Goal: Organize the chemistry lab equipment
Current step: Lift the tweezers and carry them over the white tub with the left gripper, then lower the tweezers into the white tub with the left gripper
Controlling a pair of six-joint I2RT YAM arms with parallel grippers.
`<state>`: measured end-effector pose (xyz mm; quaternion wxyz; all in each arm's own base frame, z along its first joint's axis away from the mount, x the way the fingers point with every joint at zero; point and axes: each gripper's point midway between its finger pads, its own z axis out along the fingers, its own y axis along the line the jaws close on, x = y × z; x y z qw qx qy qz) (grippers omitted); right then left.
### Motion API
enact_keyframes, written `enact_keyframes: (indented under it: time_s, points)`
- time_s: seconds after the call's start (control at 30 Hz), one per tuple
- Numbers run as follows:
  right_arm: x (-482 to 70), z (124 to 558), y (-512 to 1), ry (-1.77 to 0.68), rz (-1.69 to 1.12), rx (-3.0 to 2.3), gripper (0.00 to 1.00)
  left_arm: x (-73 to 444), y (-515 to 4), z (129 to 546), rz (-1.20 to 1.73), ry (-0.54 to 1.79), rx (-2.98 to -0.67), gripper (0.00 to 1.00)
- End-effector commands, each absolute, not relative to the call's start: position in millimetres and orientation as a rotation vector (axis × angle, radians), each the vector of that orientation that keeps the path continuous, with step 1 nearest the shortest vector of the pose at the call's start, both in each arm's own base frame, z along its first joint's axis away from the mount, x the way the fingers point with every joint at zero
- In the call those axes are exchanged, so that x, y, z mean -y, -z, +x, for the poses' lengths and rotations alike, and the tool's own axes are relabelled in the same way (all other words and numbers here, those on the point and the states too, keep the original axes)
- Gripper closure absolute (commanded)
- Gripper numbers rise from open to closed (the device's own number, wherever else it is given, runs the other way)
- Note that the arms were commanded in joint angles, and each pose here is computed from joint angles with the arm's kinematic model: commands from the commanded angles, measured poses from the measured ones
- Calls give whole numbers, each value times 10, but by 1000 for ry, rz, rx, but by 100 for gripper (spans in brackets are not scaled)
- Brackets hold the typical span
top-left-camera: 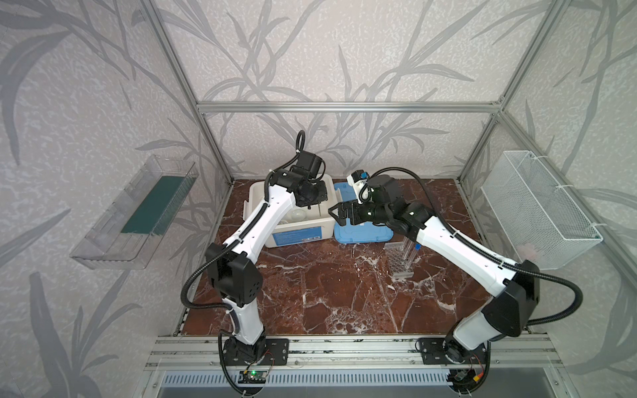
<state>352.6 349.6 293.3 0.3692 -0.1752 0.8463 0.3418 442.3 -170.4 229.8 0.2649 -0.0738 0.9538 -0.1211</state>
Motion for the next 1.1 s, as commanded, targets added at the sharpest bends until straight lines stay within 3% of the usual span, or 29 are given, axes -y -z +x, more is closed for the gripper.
enact_keyframes:
  time_s: [0.0, 0.47, 1.07]
  points:
    - [-3540, 3670, -3043, -905, -387, -2168, 1, 1611, -2188, 4637, -227, 398, -2593, 100]
    - [-3304, 3965, -3010, -954, -338, -2156, 0, 1861, -1516, 5064, -208, 495, -2662, 100]
    - [-3285, 3986, -2877, -943, -383, -2197, 4, 1985, -844, 5067, -148, 547, -2708, 100]
